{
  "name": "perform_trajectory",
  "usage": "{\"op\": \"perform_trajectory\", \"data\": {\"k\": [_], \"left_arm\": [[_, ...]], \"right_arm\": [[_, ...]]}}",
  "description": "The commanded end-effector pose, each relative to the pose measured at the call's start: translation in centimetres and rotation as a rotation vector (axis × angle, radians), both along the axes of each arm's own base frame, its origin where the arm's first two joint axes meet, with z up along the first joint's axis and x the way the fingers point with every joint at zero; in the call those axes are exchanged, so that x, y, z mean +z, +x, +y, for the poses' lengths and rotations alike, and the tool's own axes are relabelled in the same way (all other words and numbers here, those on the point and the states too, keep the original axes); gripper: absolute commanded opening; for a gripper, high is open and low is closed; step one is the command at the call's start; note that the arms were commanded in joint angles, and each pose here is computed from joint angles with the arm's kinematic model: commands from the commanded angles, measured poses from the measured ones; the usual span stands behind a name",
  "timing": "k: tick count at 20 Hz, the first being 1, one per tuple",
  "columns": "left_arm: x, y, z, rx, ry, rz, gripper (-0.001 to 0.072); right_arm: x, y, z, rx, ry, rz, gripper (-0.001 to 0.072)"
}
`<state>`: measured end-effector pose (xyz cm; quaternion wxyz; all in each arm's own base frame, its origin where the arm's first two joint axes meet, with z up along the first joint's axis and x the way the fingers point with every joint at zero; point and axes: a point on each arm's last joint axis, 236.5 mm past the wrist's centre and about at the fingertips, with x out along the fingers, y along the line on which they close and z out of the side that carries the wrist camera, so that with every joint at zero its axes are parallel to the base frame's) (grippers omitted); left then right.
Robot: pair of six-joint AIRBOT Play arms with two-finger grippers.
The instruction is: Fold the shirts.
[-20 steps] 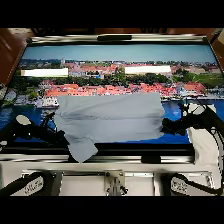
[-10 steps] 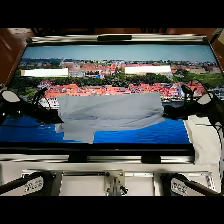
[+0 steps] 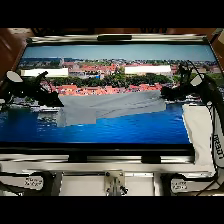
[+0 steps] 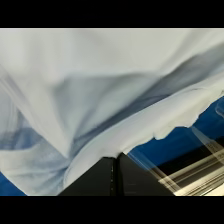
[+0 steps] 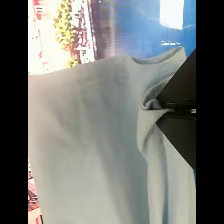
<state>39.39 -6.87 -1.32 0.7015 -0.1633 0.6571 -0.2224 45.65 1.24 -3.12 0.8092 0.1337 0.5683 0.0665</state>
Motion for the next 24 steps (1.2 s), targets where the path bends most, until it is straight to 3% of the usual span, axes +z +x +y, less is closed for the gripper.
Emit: {"op": "perform_trajectory", "data": {"k": [1,5,12,18,19,20,21,22,23,24], "left_arm": [[-1.3,2.6,0.4,0.018,-0.001,0.006,0.003],[-0.3,6.5,-1.1,0.091,-0.101,-0.071,0.003],[-2.1,7.2,-0.1,0.136,-0.073,-0.046,0.0029],[-2.2,8.0,1.3,0.206,-0.071,-0.048,0.0029],[-2.2,8.0,0.7,0.196,-0.07,-0.049,0.003],[-2.2,7.9,0.2,0.183,-0.071,-0.048,0.0041],[-2.2,7.6,-0.2,0.166,-0.072,-0.044,0.0212],[-2.2,7.2,-0.5,0.15,-0.075,-0.033,0.0532],[-2.1,6.9,-0.5,0.141,-0.078,-0.021,0.0611],[-2.0,6.5,-0.4,0.134,-0.081,-0.011,0.061]], "right_arm": [[-1.4,1.3,0.0,-0.035,0.017,0.019,0.0064],[-2.4,2.0,0.3,-0.052,0.042,0.015,0.0064],[-1.3,4.6,0.2,-0.167,0.094,-0.074,0.0065],[-4.0,3.1,1.2,-0.169,0.115,0.035,0.0065],[-4.3,3.0,1.6,-0.16,0.116,0.042,0.0077],[-4.3,3.1,1.8,-0.152,0.113,0.037,0.0171],[-4.0,3.3,2.0,-0.134,0.11,0.023,0.0338],[-3.4,3.4,2.1,-0.111,0.11,0.005,0.0438],[-2.3,3.5,2.1,-0.091,0.106,-0.021,0.0455],[-0.9,3.6,1.7,-0.07,0.09,-0.056,0.0461]]}}
